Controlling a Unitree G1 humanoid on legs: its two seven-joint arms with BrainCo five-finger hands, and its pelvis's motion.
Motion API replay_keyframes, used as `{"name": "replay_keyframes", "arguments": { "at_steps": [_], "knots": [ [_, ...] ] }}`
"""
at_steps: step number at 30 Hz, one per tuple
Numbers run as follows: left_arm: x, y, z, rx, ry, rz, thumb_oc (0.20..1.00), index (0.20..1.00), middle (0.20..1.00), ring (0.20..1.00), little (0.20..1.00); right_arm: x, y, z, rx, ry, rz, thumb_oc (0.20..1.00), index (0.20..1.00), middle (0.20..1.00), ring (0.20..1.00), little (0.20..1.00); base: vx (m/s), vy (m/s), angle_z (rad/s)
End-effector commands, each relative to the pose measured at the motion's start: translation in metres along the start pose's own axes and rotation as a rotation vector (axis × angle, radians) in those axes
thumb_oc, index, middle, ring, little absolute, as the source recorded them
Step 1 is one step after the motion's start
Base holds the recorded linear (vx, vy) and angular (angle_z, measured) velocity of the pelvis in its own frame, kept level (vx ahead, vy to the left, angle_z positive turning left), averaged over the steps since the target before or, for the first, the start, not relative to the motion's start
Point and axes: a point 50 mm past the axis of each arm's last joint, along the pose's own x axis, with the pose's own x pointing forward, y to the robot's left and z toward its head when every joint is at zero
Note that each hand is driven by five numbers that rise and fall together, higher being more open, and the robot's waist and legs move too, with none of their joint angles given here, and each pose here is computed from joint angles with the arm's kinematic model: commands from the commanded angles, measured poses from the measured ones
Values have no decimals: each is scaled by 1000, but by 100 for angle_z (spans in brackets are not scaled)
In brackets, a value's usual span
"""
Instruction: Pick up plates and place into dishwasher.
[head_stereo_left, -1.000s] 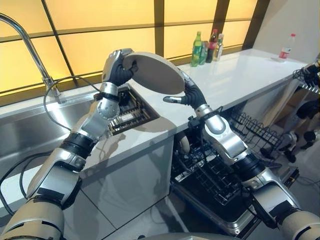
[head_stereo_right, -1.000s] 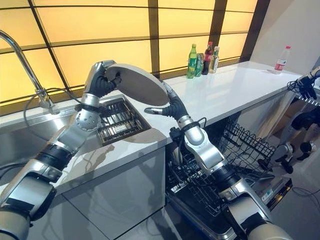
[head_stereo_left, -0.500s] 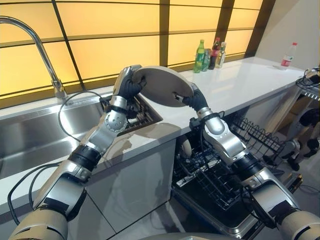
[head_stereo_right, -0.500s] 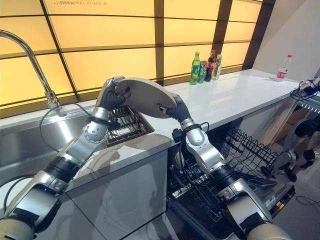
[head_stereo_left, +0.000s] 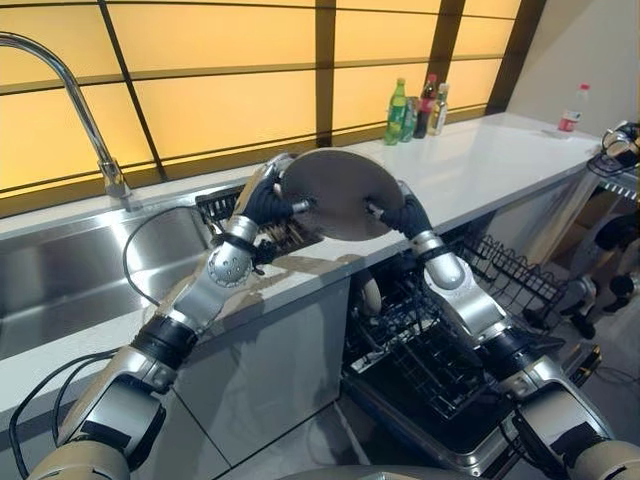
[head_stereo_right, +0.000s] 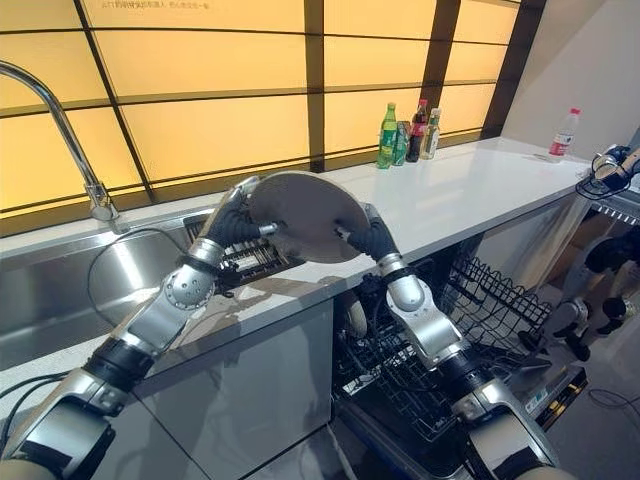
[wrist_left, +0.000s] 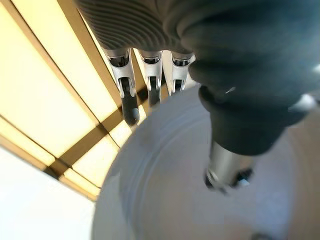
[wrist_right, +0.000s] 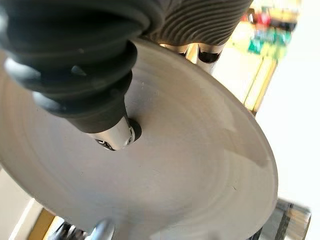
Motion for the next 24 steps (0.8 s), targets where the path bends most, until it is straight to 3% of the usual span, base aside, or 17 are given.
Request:
{"name": "replay_keyframes", "arguments": {
  "at_steps": [1, 8, 15, 24],
  "knots": [
    [2, 43, 18, 24, -123, 99, 1000, 1000, 1000, 1000, 1000, -3, -58, 22, -195, -134, -187, 200, 200, 200, 200, 200, -62, -49, -17],
    [-27, 72, 2, 49, -60, 149, 1000, 1000, 1000, 1000, 1000, -44, -113, 3, -436, -12, -332, 200, 200, 200, 200, 200, -18, -41, -17],
    [-42, 83, -8, 40, 7, 186, 1000, 1000, 1000, 1000, 1000, -70, -141, -18, -563, 171, -395, 200, 200, 200, 200, 200, -44, -41, -13],
    [-13, 80, 26, -37, -133, 127, 1000, 1000, 1000, 1000, 1000, -22, -151, -18, -752, 274, -388, 200, 200, 200, 200, 200, -155, -33, -8]
  ]
}}
